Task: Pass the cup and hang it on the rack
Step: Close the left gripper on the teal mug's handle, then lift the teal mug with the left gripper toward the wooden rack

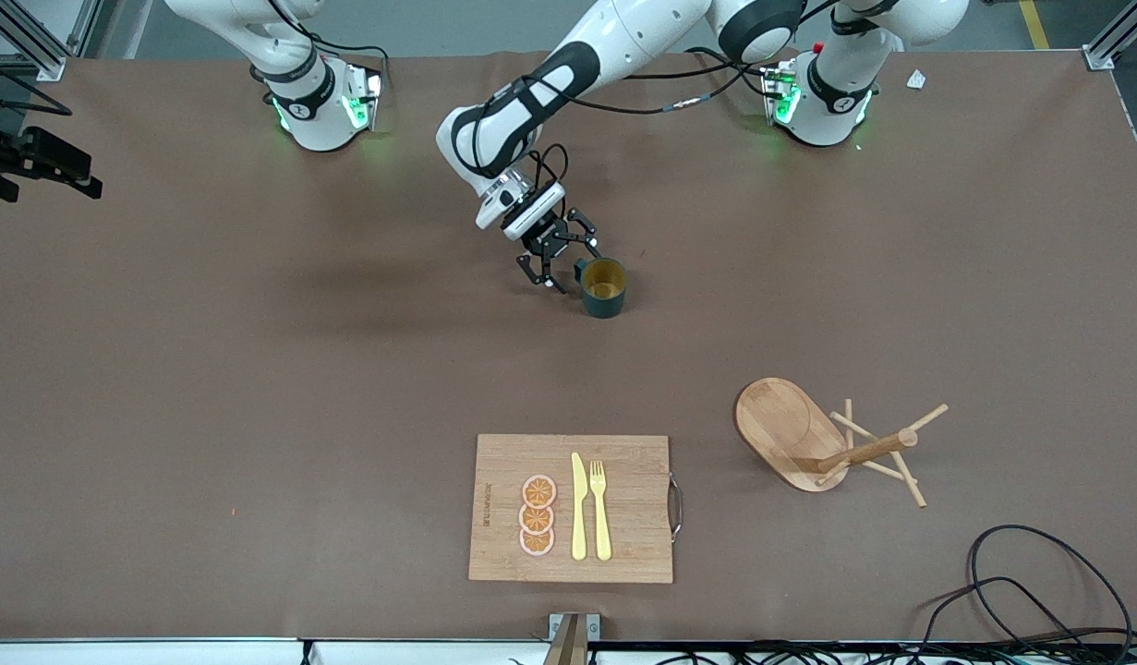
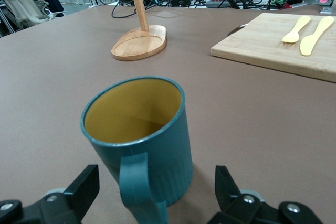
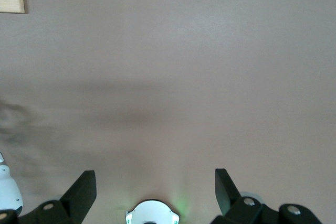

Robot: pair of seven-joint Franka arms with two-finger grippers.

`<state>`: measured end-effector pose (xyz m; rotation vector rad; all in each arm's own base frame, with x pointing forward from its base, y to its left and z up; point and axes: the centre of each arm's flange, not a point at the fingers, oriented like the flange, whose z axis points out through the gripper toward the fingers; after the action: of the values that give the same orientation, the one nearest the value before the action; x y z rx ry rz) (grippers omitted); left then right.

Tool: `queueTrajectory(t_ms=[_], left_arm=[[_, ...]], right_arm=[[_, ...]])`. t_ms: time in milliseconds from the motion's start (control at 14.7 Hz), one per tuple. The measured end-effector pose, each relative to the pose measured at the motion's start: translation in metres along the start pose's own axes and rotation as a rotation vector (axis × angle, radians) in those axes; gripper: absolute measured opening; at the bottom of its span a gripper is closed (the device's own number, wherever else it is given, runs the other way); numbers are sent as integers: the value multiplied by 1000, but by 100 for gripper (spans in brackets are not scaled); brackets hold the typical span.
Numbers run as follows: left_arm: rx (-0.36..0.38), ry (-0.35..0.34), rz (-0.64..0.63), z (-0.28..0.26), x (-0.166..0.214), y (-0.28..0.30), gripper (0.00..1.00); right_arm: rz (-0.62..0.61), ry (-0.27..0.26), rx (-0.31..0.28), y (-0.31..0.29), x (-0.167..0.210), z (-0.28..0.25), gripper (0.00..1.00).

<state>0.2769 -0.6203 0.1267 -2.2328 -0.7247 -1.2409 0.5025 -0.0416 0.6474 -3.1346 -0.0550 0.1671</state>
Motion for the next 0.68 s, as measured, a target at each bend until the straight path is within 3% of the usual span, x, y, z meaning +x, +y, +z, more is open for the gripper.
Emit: queueTrajectory(t_ms=[204,544,612,680], left_arm=[[-2,1,3,-1,-2,-1,83],[-6,0,5,-3,-4,-1,32],[-6,0,5,-3,-4,-1,26],[-6,0,7,-3,-4,-1,26]], right_arm=[[1,0,0,0,0,0,100],[3,-1,1,2,0,0,100],[3,-2,1,2,0,1,100],[3,-3,1,2,0,1,100]])
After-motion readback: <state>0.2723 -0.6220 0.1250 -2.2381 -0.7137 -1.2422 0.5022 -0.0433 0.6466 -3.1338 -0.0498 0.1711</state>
